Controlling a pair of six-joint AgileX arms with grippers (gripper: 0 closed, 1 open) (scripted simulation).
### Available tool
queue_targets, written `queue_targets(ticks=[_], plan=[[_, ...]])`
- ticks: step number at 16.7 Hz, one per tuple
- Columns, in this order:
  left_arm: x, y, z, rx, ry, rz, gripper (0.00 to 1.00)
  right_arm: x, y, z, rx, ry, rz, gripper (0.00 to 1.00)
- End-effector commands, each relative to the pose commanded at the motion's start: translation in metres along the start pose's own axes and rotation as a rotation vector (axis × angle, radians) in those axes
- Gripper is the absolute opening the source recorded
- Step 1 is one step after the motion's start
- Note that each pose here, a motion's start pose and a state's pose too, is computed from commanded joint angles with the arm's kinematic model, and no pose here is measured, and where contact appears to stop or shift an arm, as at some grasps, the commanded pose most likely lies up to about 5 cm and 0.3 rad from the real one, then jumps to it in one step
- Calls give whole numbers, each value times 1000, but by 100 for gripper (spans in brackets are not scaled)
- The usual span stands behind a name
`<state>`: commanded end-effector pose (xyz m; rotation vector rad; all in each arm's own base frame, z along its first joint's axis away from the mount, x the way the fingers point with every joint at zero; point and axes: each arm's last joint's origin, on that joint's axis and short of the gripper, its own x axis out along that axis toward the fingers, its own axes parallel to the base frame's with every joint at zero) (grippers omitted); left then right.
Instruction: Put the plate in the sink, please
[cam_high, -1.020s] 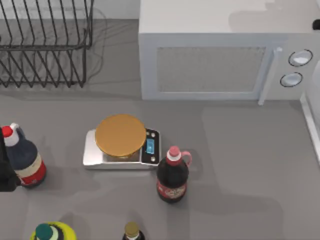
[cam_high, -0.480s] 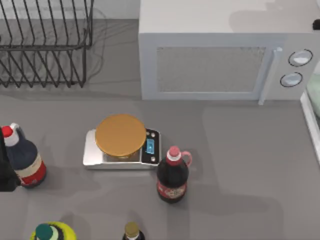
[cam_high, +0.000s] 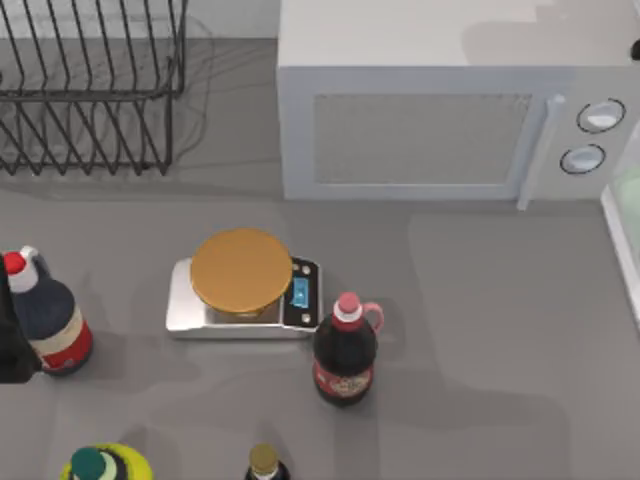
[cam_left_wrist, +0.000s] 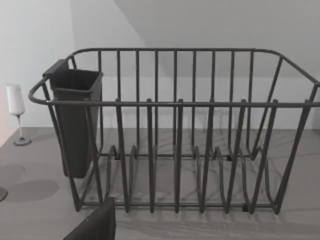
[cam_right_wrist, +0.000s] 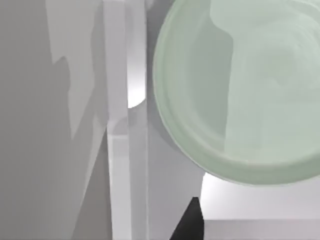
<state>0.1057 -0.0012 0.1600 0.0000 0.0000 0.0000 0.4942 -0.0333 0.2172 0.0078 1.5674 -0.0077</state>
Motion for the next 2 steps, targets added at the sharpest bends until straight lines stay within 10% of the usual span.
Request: queue_targets(ticks=[2], plan=[[0,0,0,0,0,0,100,0,0,0,0,0,0,100]])
